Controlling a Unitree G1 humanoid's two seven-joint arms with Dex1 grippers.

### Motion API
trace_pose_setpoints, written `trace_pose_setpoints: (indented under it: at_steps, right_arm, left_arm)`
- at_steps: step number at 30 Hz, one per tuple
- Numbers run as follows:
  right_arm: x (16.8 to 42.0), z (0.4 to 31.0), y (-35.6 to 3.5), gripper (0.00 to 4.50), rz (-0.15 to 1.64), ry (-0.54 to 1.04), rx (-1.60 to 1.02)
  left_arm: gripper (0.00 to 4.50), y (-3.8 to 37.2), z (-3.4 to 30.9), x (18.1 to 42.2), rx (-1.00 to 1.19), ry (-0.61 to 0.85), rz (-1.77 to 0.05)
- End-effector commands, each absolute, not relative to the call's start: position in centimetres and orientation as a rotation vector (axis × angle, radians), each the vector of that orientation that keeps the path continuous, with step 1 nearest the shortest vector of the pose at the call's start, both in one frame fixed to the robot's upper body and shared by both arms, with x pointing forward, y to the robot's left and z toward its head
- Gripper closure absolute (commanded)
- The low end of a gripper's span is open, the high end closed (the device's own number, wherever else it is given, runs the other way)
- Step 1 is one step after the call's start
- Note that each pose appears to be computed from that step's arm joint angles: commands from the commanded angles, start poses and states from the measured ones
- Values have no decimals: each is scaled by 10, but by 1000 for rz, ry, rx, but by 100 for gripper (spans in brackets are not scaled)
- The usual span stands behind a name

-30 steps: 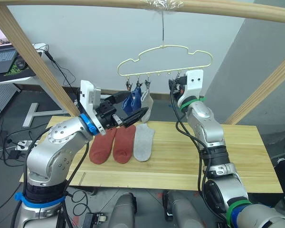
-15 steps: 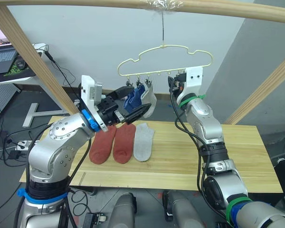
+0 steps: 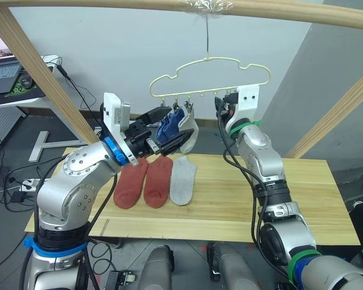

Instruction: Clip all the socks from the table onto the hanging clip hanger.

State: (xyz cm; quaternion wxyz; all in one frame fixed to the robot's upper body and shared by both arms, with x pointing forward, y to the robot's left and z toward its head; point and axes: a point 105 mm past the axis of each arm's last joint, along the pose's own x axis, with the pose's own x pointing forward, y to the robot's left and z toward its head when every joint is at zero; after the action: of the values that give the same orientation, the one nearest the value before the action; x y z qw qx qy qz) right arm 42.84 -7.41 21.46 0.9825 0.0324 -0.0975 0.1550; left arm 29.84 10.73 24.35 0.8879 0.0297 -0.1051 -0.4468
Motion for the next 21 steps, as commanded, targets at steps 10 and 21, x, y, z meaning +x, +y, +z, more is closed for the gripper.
trace_pose_setpoints:
  at_steps: [10,21]
  right_arm:
    - [426,240,-80,449,322,-274,79]
    - [409,228,-74,449,406,-208,38]
  left_arm:
    - [0,103,217,301,66,-139,-876]
    - [0,104,57,347,117,198,-585]
